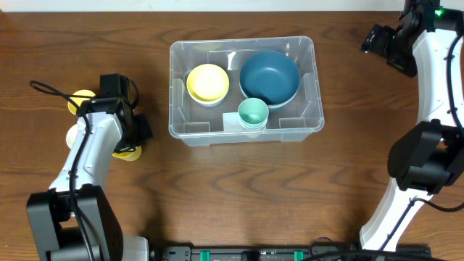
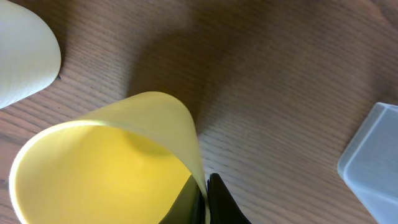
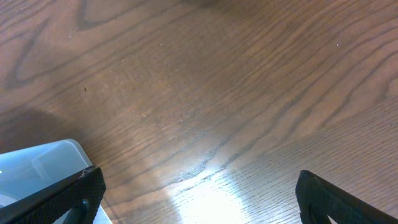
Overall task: Pack container
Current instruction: 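Move the left gripper to a yellow cup and grip its rim, then carry the yellow cup into the bin's front left corner and release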
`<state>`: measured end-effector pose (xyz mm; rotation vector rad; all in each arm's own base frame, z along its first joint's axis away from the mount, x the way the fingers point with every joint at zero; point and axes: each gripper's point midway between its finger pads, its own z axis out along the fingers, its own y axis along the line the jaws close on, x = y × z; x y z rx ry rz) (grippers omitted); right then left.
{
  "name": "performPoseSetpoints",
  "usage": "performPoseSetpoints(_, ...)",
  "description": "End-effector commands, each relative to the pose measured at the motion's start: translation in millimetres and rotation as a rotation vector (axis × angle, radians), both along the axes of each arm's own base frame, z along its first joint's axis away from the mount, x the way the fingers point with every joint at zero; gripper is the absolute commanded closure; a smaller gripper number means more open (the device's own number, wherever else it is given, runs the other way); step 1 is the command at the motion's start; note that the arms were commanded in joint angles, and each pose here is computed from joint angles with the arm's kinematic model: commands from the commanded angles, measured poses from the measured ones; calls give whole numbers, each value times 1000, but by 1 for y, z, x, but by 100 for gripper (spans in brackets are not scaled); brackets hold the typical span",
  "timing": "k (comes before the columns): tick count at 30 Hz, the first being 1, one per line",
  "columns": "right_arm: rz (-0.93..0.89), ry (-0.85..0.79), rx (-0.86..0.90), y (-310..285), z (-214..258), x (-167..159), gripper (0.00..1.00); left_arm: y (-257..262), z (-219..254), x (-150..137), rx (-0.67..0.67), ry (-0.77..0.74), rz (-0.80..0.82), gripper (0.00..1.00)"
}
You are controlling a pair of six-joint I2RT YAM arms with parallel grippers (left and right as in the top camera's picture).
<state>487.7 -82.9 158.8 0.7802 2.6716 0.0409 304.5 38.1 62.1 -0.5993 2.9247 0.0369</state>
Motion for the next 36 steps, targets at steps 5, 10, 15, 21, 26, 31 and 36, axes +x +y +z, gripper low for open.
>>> performPoseSetpoints(5,-3,-9,6,4,3,1,1,2,49,7,15,-135,3,94)
performPoseSetpoints(10,-3,-9,6,4,3,1,1,1,85,-3,25,-236,4,94)
performPoseSetpoints(15,-3,-9,6,4,3,1,1,-19,126,-16,-56,-375,-43,94)
performPoseSetpoints(21,-3,-9,6,4,3,1,1,-53,185,-29,-187,-612,-145,94)
performPoseSetpoints(26,-3,-9,6,4,3,1,1,-71,222,-39,-194,-730,-221,94)
performPoseSetpoints(31,-3,-9,6,4,3,1,1,-76,238,-41,-168,-707,-245,94)
performPoseSetpoints(36,-3,-9,6,4,3,1,1,-84,250,-29,-171,-643,-270,94)
